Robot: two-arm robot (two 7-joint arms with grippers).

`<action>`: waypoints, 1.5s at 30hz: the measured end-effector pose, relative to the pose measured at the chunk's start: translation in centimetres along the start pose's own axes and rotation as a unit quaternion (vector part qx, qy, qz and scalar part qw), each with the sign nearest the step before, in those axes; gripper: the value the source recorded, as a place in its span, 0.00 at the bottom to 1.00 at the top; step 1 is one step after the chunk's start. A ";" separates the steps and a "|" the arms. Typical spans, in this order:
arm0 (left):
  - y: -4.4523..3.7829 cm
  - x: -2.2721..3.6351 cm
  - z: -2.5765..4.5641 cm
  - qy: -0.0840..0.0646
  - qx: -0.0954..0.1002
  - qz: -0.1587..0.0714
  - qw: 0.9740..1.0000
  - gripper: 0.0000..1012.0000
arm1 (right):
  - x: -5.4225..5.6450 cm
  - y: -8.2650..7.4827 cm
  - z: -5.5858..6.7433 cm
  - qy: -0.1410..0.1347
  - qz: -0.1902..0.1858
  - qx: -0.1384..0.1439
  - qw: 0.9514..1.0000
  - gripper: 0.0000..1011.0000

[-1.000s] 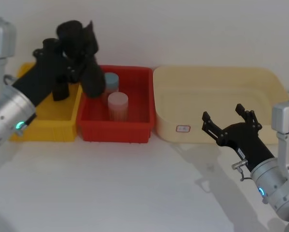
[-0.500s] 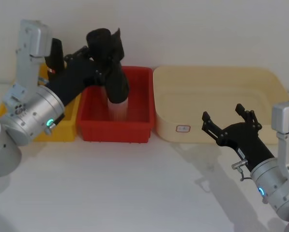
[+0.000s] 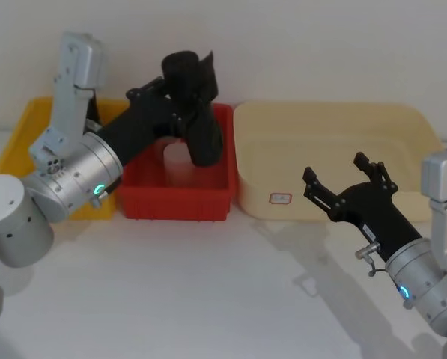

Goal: Pick up the garbage bag with the one hand and transfer it to the other hand.

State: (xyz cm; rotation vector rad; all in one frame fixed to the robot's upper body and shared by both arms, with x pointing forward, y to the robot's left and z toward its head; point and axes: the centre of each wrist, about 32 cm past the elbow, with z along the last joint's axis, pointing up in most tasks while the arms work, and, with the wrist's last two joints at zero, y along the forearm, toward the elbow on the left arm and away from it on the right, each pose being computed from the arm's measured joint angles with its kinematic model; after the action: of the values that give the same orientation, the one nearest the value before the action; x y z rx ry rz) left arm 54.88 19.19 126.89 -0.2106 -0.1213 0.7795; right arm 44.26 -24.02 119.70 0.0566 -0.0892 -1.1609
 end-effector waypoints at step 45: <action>-2.46 -1.20 1.09 -0.005 0.016 -0.099 0.995 0.45 | -0.2 2.1 2.5 -0.013 0.183 0.018 0.983 0.99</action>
State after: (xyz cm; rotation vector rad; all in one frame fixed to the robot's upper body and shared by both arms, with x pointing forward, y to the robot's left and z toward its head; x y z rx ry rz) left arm 55.51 16.79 128.49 -0.1612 -0.1378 0.5840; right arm 45.83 -23.05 122.42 0.0546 -0.1380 -0.7917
